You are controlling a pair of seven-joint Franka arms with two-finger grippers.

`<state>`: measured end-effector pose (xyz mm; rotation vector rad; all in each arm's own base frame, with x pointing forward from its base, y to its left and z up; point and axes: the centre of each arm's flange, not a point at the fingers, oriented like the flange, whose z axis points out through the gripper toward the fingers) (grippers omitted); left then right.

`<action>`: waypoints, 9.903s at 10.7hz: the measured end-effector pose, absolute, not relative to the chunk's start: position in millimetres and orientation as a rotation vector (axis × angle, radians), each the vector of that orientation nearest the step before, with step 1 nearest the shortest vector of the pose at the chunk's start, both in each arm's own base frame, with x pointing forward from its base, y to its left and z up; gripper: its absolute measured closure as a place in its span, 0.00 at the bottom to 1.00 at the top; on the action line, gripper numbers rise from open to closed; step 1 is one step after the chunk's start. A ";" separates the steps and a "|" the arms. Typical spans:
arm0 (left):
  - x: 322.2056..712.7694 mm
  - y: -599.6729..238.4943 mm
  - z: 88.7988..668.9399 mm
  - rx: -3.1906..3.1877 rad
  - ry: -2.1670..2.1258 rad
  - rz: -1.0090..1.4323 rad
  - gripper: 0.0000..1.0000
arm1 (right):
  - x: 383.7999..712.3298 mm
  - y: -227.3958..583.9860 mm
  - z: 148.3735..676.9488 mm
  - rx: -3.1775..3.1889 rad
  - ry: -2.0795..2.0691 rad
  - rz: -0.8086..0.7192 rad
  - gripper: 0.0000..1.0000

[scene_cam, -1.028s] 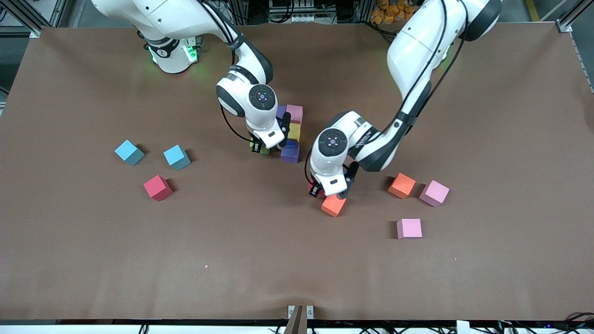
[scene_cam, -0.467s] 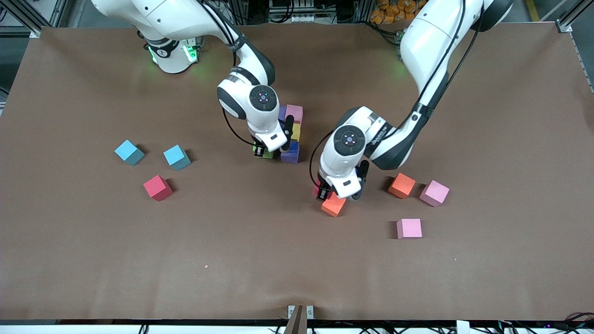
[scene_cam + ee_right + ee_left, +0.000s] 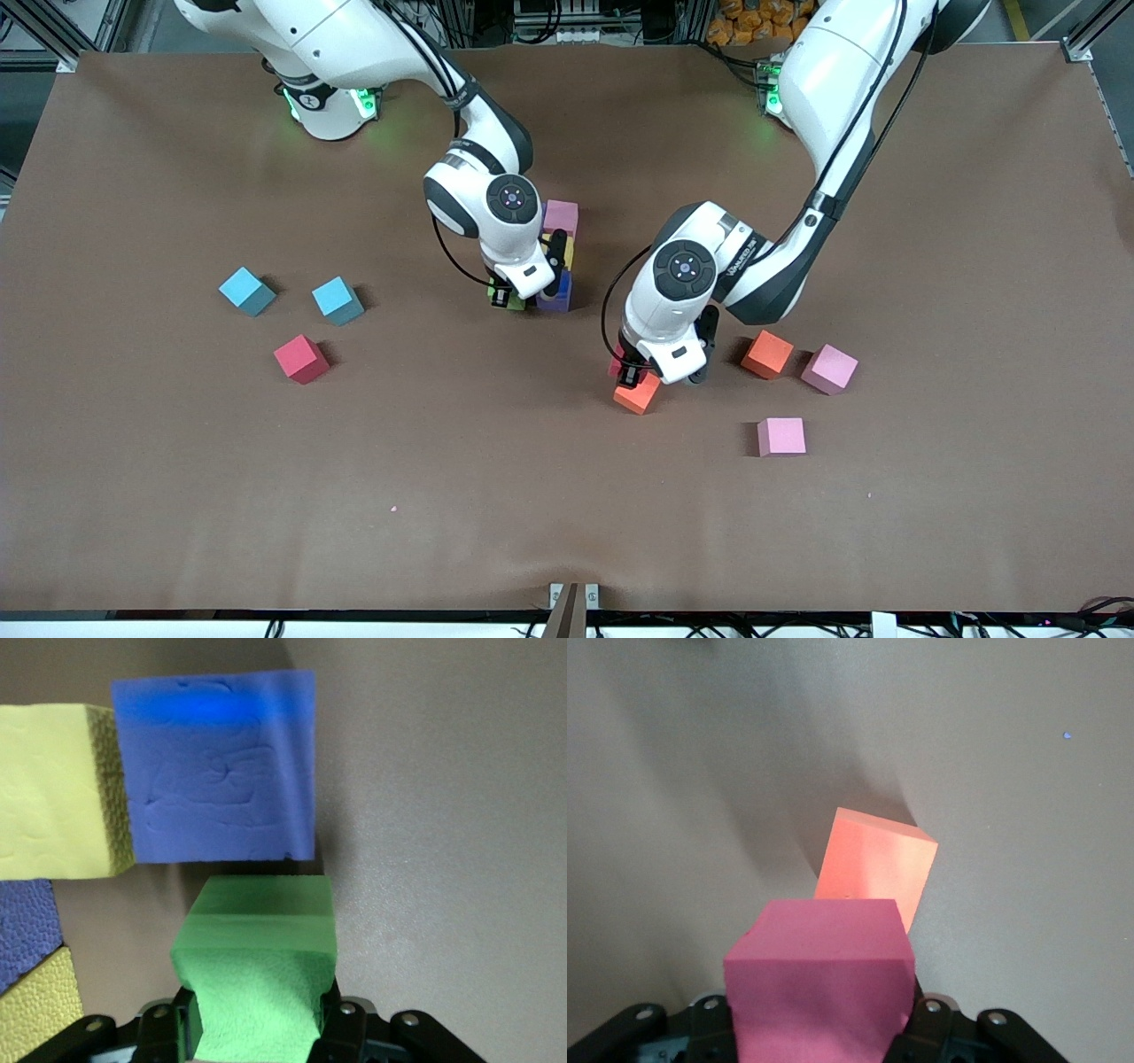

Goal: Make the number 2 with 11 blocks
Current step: 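Lower the green cube below the blue cube and open the right gripper, then place the red cube below green while the right gripper grasps cyan, then carry the cyan cube to the shape while the left gripper grasps orange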

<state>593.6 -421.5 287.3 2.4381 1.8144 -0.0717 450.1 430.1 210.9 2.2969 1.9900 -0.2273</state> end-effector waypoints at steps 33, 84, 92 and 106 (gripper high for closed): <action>576.1 -442.6 286.0 2.377 1.906 -0.095 0.39 | 453.9 443.7 259.1 2.277 1.895 -0.244 0.00; 419.7 -668.5 210.3 2.167 1.985 -0.051 0.00 | 540.1 114.4 285.4 3.103 0.932 0.130 0.47; 526.8 -573.6 297.9 2.446 1.813 0.053 0.00 | 571.3 189.5 276.6 3.249 0.552 0.153 0.47; 646.6 -402.2 228.9 2.603 1.798 -0.035 0.00 | 545.6 344.3 215.1 3.283 -0.060 -0.056 0.47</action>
